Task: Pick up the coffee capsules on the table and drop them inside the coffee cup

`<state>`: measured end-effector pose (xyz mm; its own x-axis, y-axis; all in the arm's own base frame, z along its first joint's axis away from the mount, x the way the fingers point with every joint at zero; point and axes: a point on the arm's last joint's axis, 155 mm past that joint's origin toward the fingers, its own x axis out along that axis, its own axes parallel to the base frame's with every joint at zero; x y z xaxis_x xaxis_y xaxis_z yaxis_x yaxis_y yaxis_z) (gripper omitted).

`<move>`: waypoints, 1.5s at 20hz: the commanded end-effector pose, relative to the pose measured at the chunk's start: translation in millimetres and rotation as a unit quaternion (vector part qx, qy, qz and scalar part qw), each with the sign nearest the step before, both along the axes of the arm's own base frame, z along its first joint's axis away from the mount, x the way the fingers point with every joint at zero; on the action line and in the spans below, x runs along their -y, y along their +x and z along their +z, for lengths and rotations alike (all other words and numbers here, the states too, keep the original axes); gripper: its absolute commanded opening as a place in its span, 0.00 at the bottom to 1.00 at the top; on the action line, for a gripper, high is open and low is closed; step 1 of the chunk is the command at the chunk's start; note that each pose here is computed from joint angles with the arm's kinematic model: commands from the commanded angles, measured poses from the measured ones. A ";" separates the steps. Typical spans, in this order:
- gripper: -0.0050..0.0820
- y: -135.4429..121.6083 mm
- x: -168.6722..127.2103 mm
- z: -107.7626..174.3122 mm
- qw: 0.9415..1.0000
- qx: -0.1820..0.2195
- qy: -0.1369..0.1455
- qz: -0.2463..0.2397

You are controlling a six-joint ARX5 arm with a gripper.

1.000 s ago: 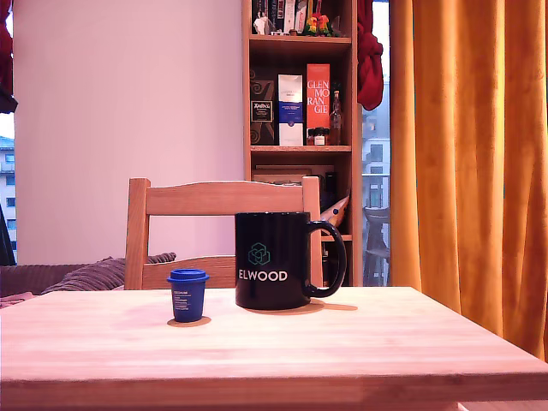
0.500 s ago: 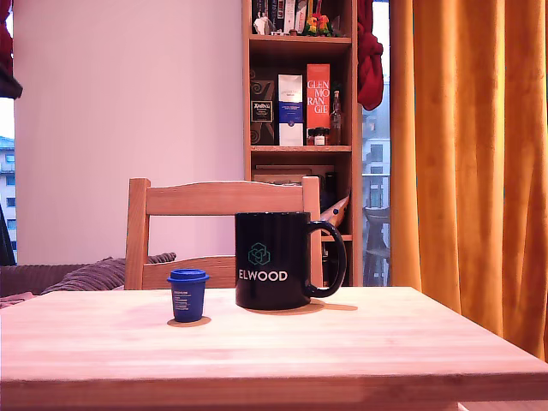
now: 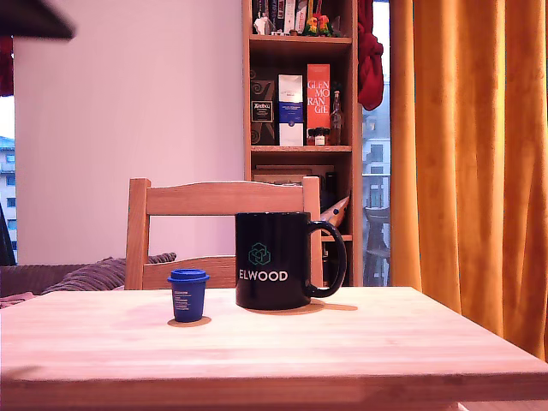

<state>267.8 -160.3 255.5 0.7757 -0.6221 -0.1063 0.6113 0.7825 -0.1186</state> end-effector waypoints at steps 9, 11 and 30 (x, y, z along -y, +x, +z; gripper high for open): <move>0.03 -27.3 22.3 -99.8 0.997 -0.052 0.037 -0.050; 0.03 -30.9 20.2 -116.7 0.996 -0.065 0.043 -0.050; 0.68 -31.0 19.7 -167.8 0.986 -0.128 0.088 -0.053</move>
<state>237.6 -179.7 93.6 0.6449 -0.6542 -0.3951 0.6468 0.7426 -0.1739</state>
